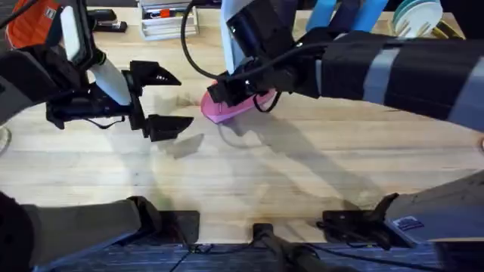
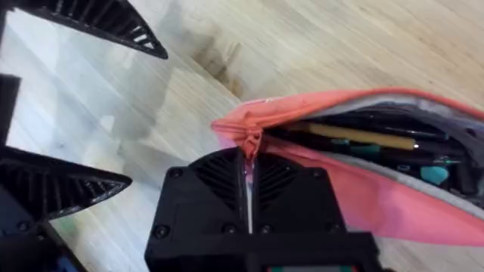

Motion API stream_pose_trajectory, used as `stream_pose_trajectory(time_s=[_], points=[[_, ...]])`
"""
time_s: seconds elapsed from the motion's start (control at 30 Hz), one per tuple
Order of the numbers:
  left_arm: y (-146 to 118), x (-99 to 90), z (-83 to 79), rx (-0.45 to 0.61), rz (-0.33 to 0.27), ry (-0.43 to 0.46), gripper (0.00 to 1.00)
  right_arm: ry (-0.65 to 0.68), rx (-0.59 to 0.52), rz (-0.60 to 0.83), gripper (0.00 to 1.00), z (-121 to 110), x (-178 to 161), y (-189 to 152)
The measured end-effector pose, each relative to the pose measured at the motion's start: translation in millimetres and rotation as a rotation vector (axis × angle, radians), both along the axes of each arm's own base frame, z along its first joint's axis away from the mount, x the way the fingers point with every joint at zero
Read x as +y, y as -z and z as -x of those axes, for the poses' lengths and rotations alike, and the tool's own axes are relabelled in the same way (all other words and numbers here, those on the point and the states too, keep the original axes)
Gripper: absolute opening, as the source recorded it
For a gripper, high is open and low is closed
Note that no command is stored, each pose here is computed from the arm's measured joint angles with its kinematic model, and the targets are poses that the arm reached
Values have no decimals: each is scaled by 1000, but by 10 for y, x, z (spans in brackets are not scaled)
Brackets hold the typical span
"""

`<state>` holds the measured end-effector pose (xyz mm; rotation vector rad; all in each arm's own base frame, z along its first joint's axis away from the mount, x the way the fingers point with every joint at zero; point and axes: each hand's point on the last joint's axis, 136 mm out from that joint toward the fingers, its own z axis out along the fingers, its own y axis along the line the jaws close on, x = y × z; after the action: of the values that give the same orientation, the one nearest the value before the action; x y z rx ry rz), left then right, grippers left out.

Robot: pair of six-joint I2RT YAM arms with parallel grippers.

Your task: Unzip the bag, pick up the pens from the table one at a time and place them inside, then zip the bag closed.

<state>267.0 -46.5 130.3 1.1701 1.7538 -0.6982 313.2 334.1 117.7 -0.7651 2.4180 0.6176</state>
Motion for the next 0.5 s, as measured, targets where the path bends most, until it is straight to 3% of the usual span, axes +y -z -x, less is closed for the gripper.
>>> stream_pose_trajectory(time_s=[0.3, 0.5], points=[[1, 23, -49, -32, -15, 0, 993, 3, -56, -54, 30, 22, -23, -344], [0, 24, -51, -34, -16, 0, 993, 6, -64, -57, 30, 22, -33, -385]])
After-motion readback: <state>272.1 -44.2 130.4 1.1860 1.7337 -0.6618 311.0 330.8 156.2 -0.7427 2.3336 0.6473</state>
